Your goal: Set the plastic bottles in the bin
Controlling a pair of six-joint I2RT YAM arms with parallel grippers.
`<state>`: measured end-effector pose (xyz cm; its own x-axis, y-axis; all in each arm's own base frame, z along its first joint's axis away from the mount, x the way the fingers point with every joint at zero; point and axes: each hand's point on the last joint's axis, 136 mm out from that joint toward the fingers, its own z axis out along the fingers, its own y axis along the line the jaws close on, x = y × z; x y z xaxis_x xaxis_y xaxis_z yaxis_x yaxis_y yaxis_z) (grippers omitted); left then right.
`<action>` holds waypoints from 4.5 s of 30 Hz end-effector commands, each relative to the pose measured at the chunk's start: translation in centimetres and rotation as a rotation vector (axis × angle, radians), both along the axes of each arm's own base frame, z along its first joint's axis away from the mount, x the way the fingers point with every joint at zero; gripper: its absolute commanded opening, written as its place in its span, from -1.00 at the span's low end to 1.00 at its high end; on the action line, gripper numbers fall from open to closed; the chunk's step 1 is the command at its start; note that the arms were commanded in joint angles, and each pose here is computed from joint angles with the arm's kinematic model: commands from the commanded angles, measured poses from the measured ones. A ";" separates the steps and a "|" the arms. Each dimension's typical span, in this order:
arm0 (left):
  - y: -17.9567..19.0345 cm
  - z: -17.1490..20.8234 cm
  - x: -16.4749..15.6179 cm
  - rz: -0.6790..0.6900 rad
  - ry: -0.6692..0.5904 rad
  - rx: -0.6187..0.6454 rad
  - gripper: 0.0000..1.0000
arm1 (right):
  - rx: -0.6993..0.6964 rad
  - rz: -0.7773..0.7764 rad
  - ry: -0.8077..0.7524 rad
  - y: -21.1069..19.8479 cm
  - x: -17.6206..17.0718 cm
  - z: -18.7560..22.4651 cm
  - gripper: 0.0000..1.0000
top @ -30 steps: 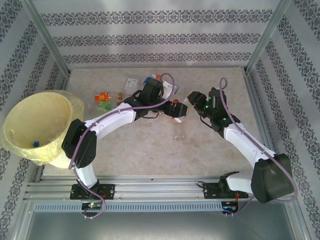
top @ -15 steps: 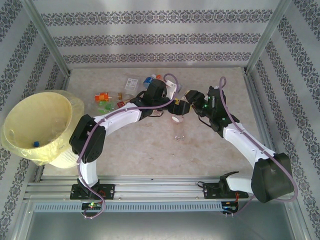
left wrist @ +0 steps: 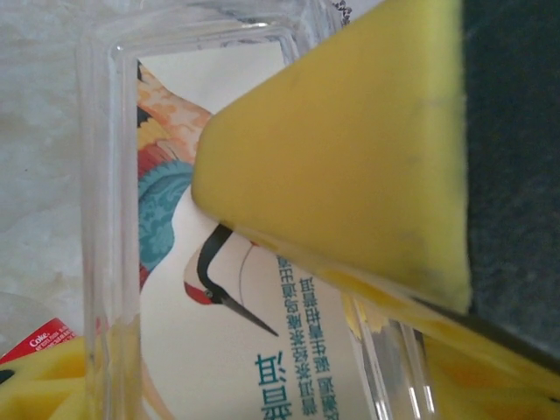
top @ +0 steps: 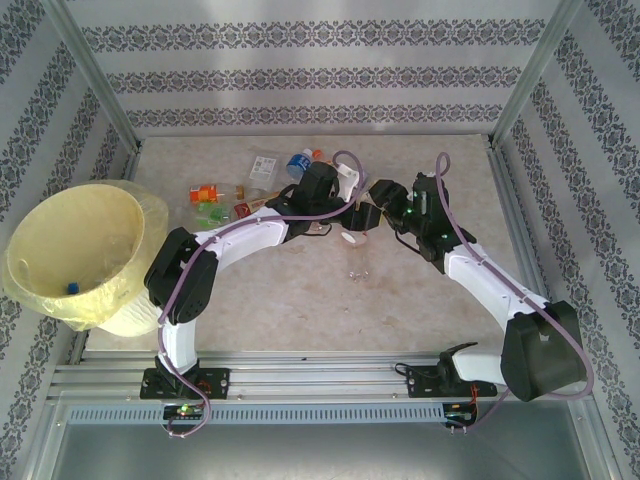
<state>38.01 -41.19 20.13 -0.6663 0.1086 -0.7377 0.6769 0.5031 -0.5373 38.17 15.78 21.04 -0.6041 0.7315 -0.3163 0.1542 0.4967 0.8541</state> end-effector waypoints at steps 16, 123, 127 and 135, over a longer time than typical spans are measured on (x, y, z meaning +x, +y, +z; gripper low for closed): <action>4.5 1.2 2.7 0.233 -0.103 0.088 0.05 | -0.060 -0.024 -0.192 -3.1 -1.2 7.1 0.96; 54.2 14.7 -17.5 1.779 0.111 0.368 1.00 | -0.420 0.150 -0.558 3.0 -0.7 10.9 0.96; 52.4 16.7 -16.2 1.722 0.047 0.283 1.00 | -0.440 0.148 -0.555 2.5 -1.1 10.4 0.96; 45.4 19.3 -10.5 1.499 -0.063 0.242 1.00 | -0.448 0.108 -0.541 0.9 -1.4 10.0 0.96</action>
<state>25.32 5.87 37.66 -0.2865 -0.5047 -0.8144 -0.5448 0.7850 -0.2948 36.98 17.78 30.94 -0.3593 0.3894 -0.8481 -0.3308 0.7966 0.5059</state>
